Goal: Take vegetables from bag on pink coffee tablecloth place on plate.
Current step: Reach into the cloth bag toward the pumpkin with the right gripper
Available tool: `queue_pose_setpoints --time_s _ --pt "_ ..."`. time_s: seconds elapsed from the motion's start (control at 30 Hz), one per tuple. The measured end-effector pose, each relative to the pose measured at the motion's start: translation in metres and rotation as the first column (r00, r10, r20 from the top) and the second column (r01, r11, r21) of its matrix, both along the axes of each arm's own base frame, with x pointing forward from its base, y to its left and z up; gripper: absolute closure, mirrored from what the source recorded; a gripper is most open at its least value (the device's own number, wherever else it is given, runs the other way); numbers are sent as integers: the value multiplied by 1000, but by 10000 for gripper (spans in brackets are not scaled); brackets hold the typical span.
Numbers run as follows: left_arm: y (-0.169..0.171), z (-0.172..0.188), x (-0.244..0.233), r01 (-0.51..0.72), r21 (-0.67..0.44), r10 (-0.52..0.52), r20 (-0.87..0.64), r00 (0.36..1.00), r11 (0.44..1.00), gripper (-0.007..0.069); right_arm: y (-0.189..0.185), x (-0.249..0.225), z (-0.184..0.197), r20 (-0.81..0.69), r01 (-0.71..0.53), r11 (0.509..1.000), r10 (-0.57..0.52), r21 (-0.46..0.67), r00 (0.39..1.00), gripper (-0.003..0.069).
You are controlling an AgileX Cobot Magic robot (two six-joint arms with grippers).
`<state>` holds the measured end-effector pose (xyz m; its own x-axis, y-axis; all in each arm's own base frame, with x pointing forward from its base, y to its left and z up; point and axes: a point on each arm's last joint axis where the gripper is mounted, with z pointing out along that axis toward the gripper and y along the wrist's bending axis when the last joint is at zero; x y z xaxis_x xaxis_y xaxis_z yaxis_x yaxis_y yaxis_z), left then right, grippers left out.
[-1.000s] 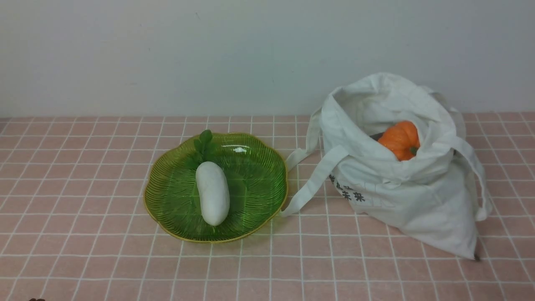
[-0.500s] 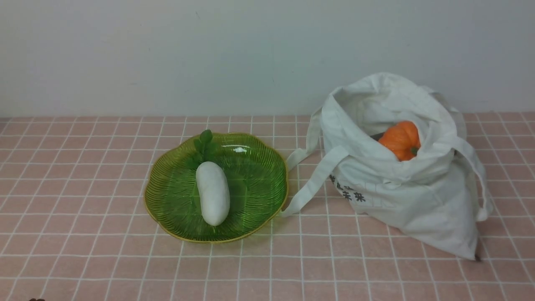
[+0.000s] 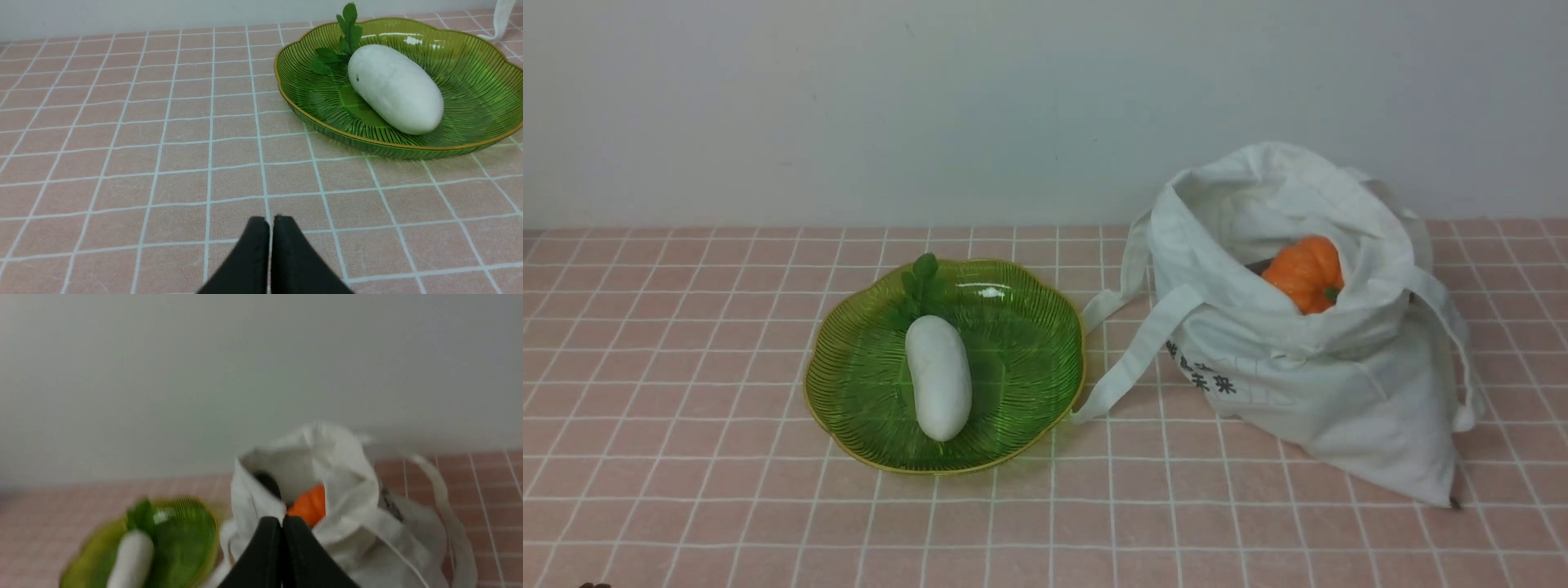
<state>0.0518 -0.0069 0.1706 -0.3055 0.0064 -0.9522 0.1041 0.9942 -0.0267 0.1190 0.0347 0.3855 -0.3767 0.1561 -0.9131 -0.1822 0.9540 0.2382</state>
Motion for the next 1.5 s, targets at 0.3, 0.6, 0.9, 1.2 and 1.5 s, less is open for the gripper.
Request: queue_pose_setpoints --time_s 0.3,0.6,0.9,1.2,1.5 --pt "0 0 0 0 0 0 0 1000 1000 631 65 115 8 -425 -277 939 170 -204 889 673" --pt "0 0 0 0 0 0 0 1000 1000 631 105 206 -5 -583 -312 919 120 -242 804 673" --pt "0 0 0 0 0 0 0 1000 1000 631 119 265 -71 -690 -245 935 1 -255 724 606" --pt "0 0 0 0 0 0 0 1000 1000 631 100 267 -85 -732 -176 958 -49 -228 679 365" --pt "0 0 0 0 0 0 0 1000 1000 631 93 266 -101 -761 -147 958 -96 -245 642 78"
